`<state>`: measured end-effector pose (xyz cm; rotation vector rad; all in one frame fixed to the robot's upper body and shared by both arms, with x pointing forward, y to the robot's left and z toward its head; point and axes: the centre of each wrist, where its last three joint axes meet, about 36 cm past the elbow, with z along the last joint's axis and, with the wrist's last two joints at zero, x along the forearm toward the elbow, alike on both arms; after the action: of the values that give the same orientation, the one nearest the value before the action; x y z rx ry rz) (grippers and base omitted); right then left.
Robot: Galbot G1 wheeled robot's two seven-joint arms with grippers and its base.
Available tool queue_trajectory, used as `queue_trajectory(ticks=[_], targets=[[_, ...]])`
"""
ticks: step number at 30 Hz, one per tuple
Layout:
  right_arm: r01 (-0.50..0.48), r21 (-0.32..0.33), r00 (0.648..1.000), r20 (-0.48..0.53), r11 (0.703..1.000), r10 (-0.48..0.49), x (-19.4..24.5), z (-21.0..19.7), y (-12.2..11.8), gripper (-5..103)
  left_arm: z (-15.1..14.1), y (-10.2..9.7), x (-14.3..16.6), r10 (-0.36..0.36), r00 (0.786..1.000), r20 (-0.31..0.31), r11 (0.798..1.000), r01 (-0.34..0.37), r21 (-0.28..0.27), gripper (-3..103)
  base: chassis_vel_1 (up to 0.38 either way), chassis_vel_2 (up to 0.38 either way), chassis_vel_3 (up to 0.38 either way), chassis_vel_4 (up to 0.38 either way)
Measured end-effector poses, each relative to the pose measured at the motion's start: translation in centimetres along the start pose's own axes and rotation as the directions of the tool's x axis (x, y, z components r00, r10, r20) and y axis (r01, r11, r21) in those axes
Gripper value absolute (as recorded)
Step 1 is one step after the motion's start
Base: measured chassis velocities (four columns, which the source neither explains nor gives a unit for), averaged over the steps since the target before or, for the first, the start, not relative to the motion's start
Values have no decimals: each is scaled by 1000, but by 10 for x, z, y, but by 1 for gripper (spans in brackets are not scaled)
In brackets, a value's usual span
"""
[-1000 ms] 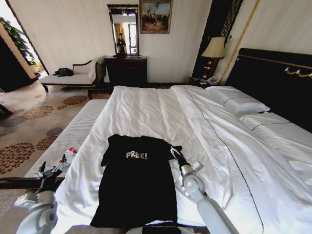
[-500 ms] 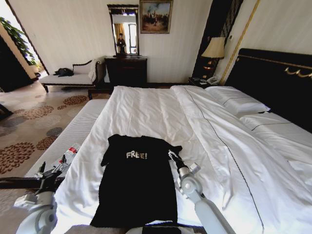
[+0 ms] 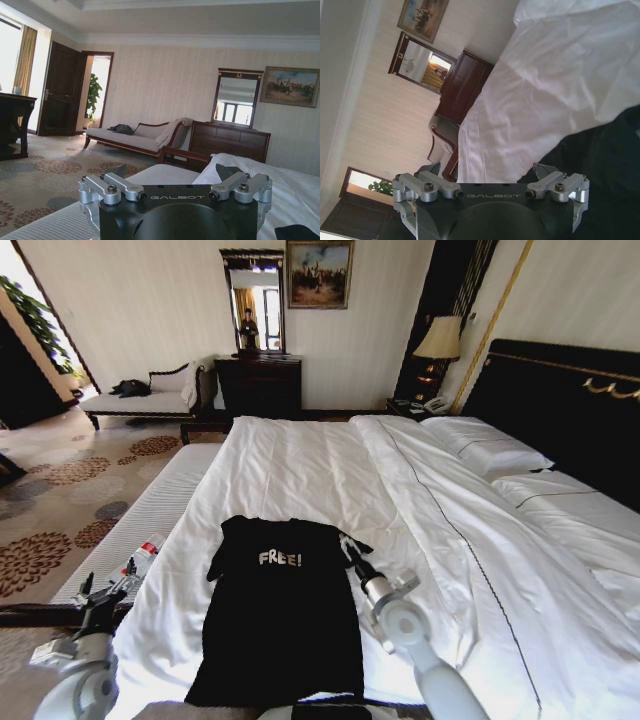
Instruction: Fold the clothes on the bed.
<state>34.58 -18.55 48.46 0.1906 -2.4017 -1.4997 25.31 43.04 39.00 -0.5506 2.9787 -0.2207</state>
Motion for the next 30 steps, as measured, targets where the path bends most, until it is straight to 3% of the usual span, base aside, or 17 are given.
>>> queue_trajectory(ticks=[3,7,12,13,15,30], targets=[[-10,36,1000,19,999,9,-3,-7,-4,100,-1,-1,0,2,1000,1,1000,-2,0,100,0,0,0,0],[-86,111,995,50,990,80,-22,-7,-34,100,-2,-3,1,3,1000,1,1000,-3,0,100,0,0,0,0],[-139,129,989,60,982,132,-33,2,-54,100,-2,-2,2,2,1000,-1,1000,-2,-2,100,0,0,0,0],[-179,136,983,62,974,172,-38,11,-68,100,-2,0,3,-3,1000,-2,1000,3,-7,100,0,0,0,0],[-232,121,972,56,965,226,-34,26,-78,100,-2,3,5,-10,1000,-6,1000,10,-14,100,0,0,0,0],[-305,87,952,48,948,301,-28,57,-100,100,-4,-1,3,-1,1000,-5,1000,0,-18,100,0,0,0,0]])
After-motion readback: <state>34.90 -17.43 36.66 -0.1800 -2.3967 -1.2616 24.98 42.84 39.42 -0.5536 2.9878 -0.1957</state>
